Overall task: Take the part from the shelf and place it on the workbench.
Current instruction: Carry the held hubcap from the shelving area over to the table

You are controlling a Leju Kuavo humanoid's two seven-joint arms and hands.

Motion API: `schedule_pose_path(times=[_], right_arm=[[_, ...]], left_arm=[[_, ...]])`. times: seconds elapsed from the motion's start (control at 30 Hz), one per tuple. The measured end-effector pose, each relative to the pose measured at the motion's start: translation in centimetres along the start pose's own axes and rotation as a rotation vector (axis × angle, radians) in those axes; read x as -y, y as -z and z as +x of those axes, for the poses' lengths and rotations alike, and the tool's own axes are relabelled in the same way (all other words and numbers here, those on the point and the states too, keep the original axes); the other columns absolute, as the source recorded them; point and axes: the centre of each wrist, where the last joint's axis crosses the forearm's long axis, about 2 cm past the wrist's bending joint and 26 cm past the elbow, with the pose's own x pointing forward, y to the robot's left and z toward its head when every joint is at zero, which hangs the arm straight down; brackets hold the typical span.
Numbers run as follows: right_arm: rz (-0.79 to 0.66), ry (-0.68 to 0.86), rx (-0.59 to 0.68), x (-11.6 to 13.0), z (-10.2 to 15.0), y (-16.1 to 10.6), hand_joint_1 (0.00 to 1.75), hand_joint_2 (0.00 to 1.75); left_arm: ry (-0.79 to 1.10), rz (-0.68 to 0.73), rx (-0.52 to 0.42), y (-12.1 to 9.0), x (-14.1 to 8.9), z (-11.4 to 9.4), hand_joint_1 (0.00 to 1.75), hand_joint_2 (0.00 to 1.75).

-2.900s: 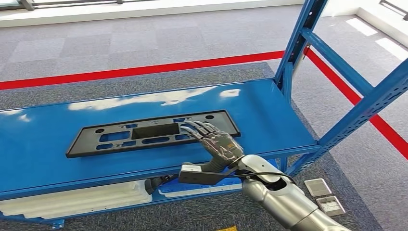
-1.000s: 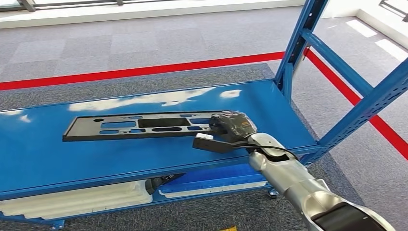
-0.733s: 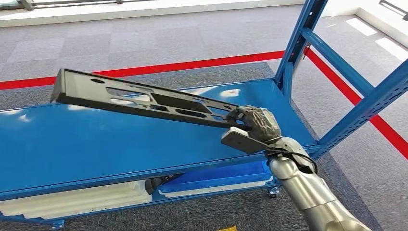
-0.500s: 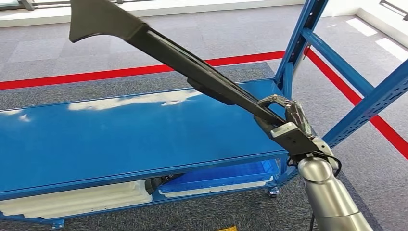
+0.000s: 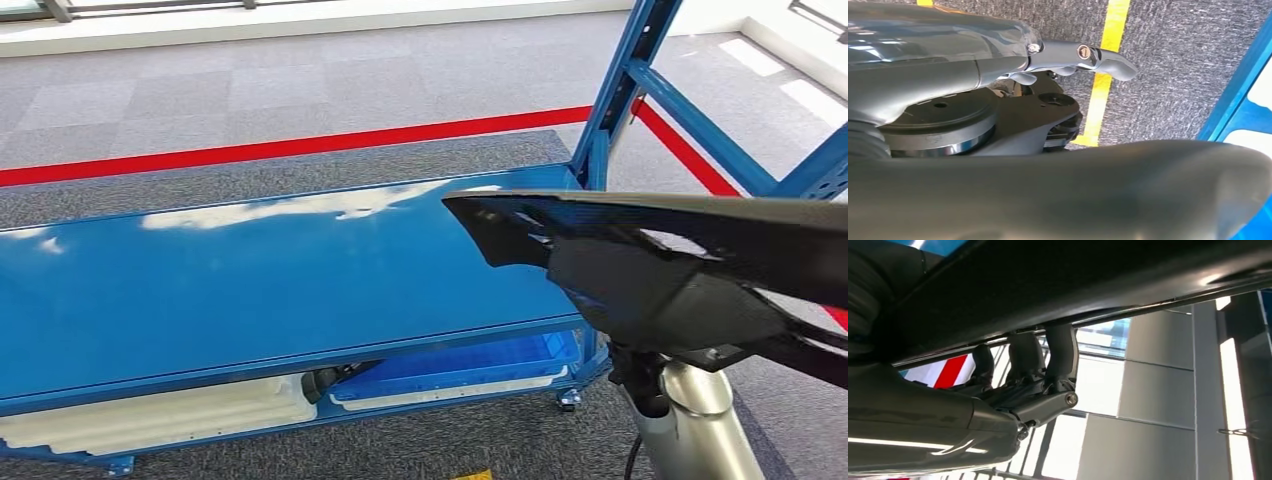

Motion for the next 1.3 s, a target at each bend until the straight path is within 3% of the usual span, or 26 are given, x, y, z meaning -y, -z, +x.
schedule_pose_path(times=[0.37, 1.3], right_arm=[[-0.013, 0.143, -0.013, -2.6, -0.4, -1.1, 1.75, 1.75], [0.0, 0.185, 0.045, -3.5, 1.0, -1.6, 1.75, 1.75]], left_arm=[[-0.015, 0.016, 0.013, 0.0, 0.0, 0.0, 0.0, 1.75], [-0.032, 0.026, 0.041, 0.0, -0.1, -0.1, 0.0, 1.75]])
